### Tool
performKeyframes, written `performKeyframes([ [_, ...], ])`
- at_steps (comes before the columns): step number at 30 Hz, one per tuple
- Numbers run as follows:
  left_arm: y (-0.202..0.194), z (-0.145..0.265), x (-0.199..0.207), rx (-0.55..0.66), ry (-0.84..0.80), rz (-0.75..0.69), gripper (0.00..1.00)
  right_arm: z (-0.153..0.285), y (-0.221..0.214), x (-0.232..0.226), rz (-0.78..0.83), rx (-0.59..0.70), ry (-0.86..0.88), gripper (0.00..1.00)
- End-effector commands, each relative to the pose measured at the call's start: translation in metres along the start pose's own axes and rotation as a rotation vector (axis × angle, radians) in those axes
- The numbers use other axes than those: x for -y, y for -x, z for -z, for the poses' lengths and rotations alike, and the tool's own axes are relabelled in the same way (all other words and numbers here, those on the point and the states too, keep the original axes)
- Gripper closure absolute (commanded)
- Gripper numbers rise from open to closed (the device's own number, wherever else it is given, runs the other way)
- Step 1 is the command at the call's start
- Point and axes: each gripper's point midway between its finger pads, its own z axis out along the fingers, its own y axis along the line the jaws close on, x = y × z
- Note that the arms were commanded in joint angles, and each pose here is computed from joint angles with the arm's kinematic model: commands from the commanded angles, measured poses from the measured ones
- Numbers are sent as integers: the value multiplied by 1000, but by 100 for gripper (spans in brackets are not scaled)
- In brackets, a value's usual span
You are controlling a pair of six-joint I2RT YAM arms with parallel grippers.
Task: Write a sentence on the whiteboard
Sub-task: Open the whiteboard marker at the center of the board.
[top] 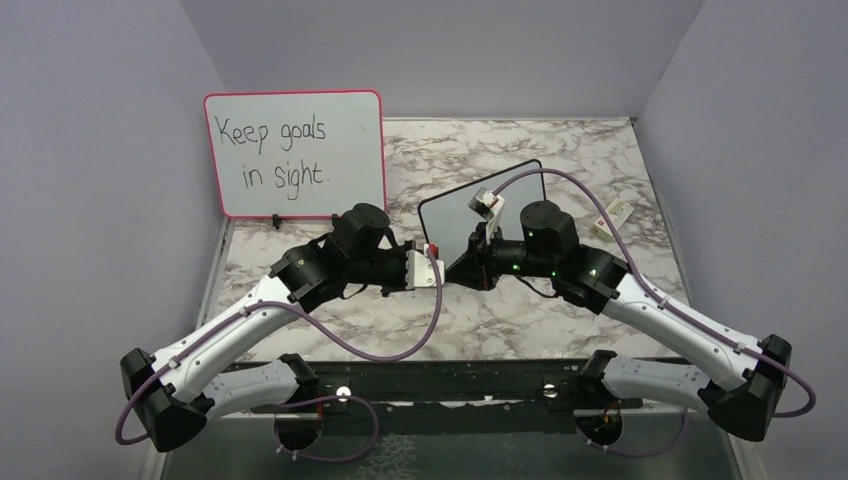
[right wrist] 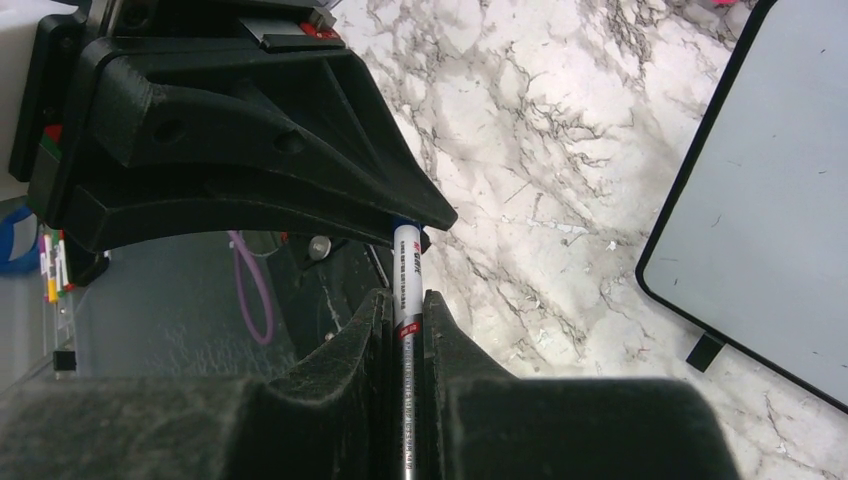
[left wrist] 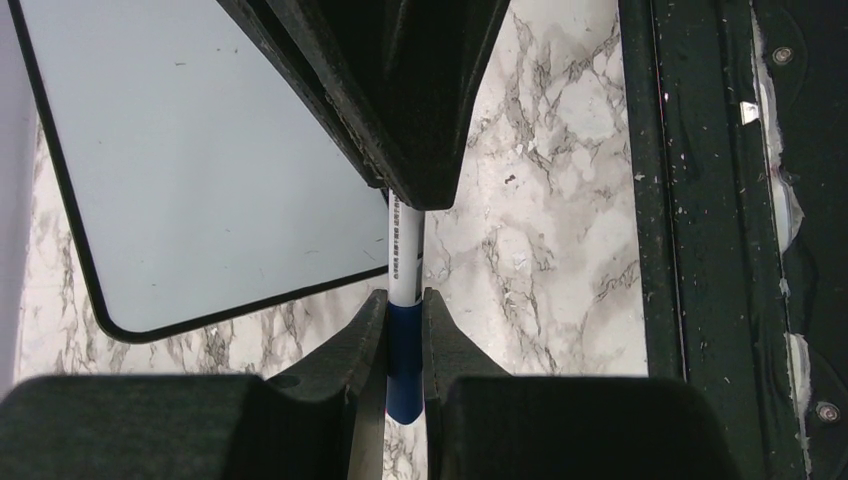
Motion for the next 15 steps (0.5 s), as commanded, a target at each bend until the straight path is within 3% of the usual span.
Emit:
performKeyframes([
  [1, -1, 6, -4, 7, 54, -20, 86, 10, 4, -7, 17, 20, 24, 99],
  [9, -3, 5, -4, 1, 55, -18, 72, 11, 7, -11, 20, 23, 37, 99],
  [15, -1, 3, -5, 9, 53, -20, 71, 10, 7, -12, 21, 22, 45, 99],
])
